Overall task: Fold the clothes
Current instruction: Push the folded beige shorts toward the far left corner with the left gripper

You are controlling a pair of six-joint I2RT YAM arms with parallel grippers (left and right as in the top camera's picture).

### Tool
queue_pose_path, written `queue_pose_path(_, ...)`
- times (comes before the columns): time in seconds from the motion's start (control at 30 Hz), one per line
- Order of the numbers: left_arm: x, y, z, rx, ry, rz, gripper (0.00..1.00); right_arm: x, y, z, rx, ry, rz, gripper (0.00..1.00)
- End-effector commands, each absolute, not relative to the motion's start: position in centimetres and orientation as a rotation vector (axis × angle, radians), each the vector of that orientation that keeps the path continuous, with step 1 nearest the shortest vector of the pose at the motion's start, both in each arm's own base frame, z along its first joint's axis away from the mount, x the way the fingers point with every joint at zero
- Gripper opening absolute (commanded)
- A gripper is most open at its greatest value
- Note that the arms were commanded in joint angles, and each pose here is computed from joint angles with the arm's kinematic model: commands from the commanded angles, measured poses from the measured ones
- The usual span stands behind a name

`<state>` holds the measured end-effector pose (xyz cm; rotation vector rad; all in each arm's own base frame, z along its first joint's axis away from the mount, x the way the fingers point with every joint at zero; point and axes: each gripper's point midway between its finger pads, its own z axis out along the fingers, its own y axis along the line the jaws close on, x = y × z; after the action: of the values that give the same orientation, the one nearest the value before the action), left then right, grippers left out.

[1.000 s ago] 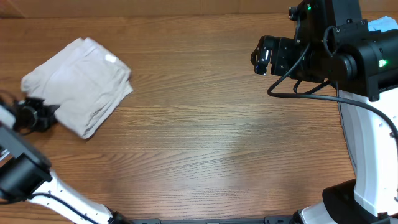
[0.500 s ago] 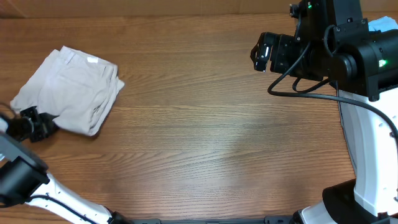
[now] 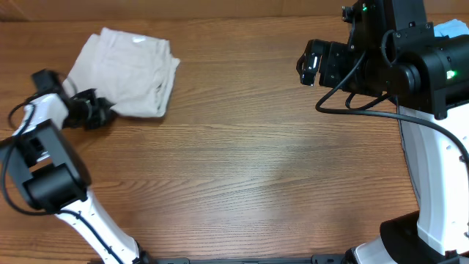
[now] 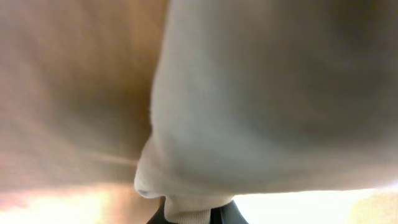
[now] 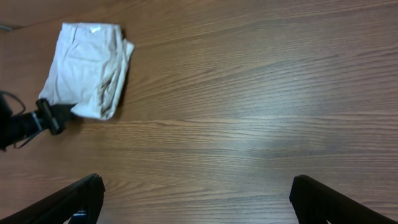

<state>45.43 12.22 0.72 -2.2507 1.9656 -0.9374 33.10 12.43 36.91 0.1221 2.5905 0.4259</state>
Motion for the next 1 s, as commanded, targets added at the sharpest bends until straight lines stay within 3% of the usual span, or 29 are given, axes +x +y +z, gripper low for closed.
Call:
queue_pose_path(0.0,46.2,8.9,-0.3,-2.252,2.020,-0.894,0.04,32.7,12.1,37.2,0.129,2.579,0.403,1.00)
queue_pose_path(0.3,42.6,14.4,-1.2,-2.341,1.977,-0.772,0.04,32.8,11.6,37.2,0.135,2.577,0.367,1.00)
queue_pose_path(0.8,31.1,29.8,-1.4,-2.611,1.516,-0.730,0.04,33.3,11.7,37.5,0.139,2.552,0.374,1.00)
queue_pose_path(0.97,31.6,29.9,-1.3,-2.578,1.532,-0.740,0.04,33.6,11.8,37.6,0.143,2.543,0.379,1.00)
